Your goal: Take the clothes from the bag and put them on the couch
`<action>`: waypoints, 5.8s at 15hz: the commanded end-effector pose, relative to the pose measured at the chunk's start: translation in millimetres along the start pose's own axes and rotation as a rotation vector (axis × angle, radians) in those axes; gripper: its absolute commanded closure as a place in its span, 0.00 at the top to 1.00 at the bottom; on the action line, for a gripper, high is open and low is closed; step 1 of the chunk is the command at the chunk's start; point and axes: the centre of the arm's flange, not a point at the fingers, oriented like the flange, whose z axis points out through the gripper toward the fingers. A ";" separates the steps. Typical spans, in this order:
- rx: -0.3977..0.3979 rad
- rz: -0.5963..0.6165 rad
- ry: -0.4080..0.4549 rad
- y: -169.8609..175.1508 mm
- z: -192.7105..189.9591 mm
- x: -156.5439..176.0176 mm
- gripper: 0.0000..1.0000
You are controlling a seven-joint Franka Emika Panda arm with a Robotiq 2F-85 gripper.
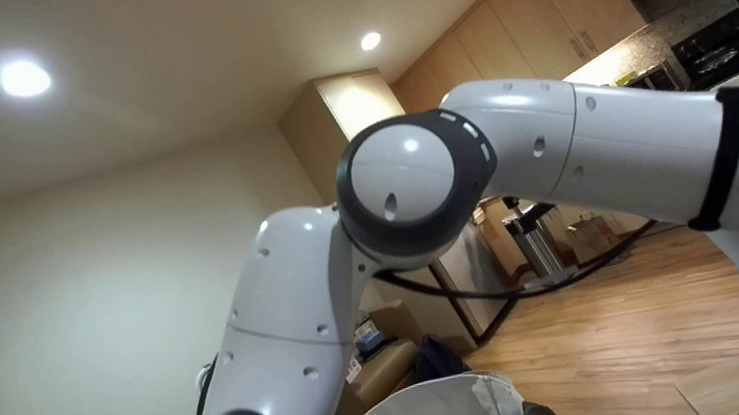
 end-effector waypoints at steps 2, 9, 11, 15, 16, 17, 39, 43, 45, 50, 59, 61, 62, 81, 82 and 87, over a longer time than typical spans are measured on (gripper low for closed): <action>-0.055 0.015 0.030 15.5 -41.9 3.8 1.00; -0.071 0.074 0.003 18.4 -91.3 -7.3 1.00; -0.117 0.117 0.036 30.9 -128.0 -15.5 1.00; -0.271 0.232 0.079 50.7 -213.3 -28.8 1.00; -0.305 0.255 0.053 55.1 -235.6 -36.1 1.00; -0.301 0.256 0.025 57.1 -257.2 -44.8 1.00; -0.423 0.645 -0.162 77.2 -383.3 -210.5 1.00; -0.450 0.858 -0.168 88.8 -379.2 -279.1 1.00; -0.426 0.906 -0.137 85.2 -379.0 -298.7 1.00; -0.396 0.889 -0.110 83.4 -371.6 -291.0 1.00; -0.475 1.038 -0.064 193.7 -404.5 -377.3 1.00; -0.477 1.061 -0.053 171.9 -413.6 -378.4 1.00; -0.480 1.080 -0.054 181.5 -413.6 -389.6 1.00; -0.586 1.140 -0.163 308.7 -301.7 -466.0 1.00; -0.588 1.139 -0.162 310.4 -301.5 -465.5 1.00; -0.506 1.030 -0.067 339.7 -254.2 -443.9 1.00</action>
